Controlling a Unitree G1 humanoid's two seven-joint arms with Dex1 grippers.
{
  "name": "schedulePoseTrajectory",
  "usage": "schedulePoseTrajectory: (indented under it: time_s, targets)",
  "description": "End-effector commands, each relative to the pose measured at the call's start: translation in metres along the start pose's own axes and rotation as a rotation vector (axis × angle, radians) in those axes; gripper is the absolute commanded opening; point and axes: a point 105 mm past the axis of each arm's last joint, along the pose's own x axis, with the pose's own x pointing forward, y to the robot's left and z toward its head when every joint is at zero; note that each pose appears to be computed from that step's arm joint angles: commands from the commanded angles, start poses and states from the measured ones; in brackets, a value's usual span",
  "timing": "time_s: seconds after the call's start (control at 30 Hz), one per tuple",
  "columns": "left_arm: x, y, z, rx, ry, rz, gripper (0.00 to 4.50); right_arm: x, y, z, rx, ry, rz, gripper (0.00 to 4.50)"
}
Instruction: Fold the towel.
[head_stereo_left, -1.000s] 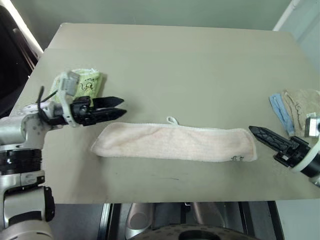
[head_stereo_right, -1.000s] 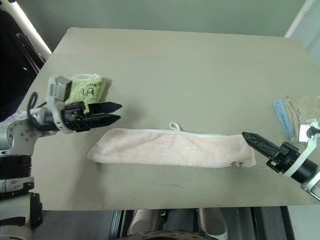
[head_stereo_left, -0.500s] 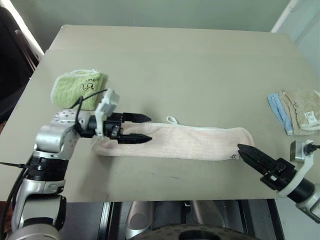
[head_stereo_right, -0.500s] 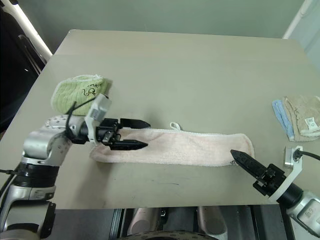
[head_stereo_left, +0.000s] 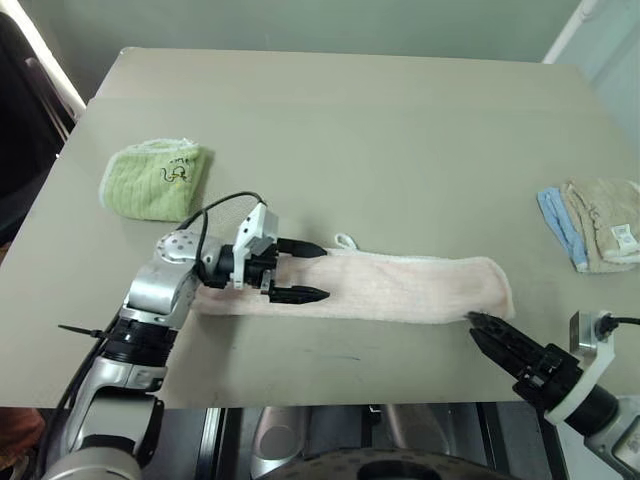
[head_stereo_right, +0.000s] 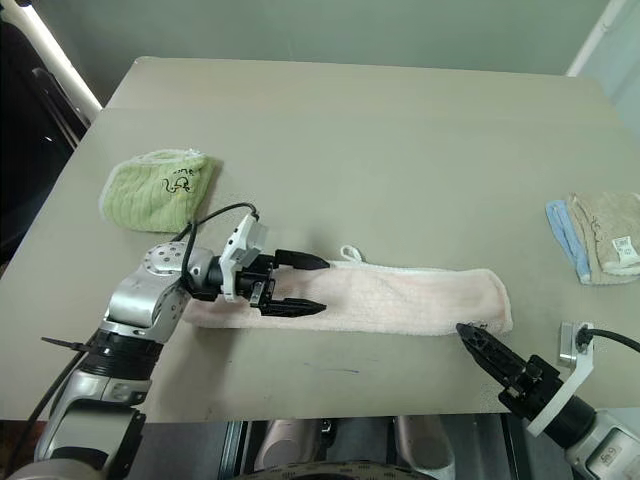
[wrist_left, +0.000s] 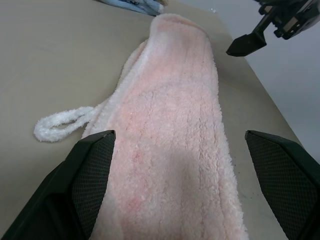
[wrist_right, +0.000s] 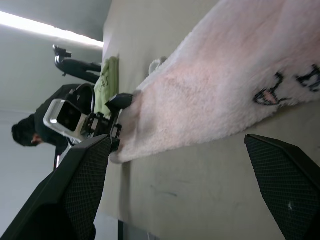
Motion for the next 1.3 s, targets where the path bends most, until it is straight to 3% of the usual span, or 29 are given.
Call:
schedulePoseTrajectory:
  time_s: [0.03, 0.43, 1.0, 1.3]
  targets:
    - [0.004, -0.001, 0.001, 0.032, 0.008, -0.012, 4.48, 0.005, -0.005, 0.007, 0.036, -0.041, -0.007, 4.5]
    - [0.0, 0.003, -0.006, 0.049, 0.029, 0.006, 4.48, 0.009, -0.028, 0.001, 0.124, -0.016, -0.072, 4.5]
    - [0.007, 0.003, -0.005, 0.063, 0.022, 0.009, 4.48, 0.003, -0.059, 0.058, 0.145, -0.234, -0.206, 4.5]
    - [0.007, 0.005, -0.005, 0.077, 0.029, 0.02, 4.48, 0.005, -0.065, 0.058, 0.166, -0.223, -0.211, 4.5]
